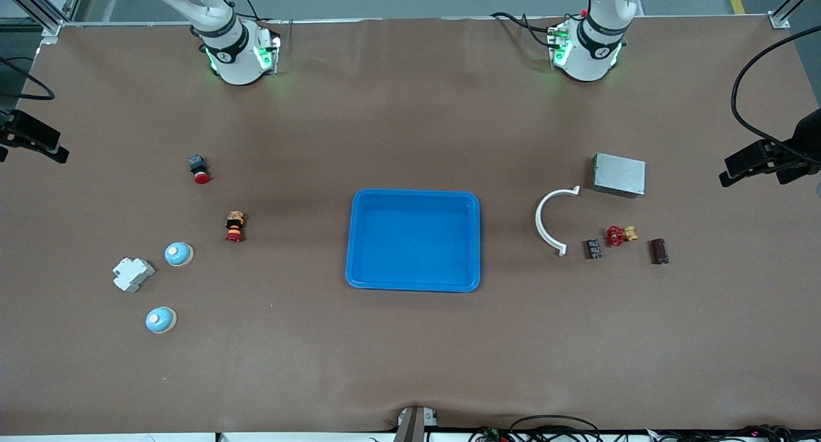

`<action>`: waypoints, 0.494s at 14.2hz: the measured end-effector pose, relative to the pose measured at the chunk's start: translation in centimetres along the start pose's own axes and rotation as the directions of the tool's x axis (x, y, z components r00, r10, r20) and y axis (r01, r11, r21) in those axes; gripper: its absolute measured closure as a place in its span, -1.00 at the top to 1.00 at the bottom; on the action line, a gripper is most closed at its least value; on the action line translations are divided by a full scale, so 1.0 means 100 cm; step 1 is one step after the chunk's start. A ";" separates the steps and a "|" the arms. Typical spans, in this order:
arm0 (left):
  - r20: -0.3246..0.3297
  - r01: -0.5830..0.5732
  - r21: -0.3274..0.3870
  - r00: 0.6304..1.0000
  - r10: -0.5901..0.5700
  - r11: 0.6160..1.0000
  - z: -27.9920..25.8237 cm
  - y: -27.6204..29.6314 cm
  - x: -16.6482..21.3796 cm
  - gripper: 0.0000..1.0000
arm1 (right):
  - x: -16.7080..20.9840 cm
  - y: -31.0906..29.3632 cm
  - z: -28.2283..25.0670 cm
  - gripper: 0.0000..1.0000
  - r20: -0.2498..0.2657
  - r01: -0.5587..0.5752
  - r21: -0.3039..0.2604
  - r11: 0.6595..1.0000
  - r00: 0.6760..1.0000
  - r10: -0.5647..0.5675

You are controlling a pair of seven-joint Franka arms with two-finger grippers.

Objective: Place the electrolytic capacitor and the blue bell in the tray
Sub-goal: 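Move the right gripper toward a blue bell while the left gripper approaches a capacitor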

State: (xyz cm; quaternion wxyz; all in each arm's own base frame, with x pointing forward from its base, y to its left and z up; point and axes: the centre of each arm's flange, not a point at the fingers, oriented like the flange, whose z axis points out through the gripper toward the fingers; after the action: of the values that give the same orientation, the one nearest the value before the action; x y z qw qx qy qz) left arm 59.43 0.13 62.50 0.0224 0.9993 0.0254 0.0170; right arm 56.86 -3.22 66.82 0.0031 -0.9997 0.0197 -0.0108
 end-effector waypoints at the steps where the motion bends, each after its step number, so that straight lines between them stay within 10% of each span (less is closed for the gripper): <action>1: -0.002 0.000 0.000 1.000 0.000 1.000 0.000 0.000 0.000 1.00 | 0.000 0.000 0.000 1.00 -0.001 0.000 0.000 1.000 1.000 0.000; 7: -0.011 0.003 0.000 1.000 -0.003 1.000 -0.001 -0.002 0.001 1.00 | 0.000 0.000 -0.001 1.00 -0.003 0.000 0.000 1.000 1.000 0.000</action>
State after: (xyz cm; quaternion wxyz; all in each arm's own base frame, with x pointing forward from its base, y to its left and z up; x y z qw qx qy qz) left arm 59.54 0.37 62.59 0.0224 0.9991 0.0271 0.0225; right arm 56.86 -3.23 66.89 0.0031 -0.9997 0.0198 -0.0122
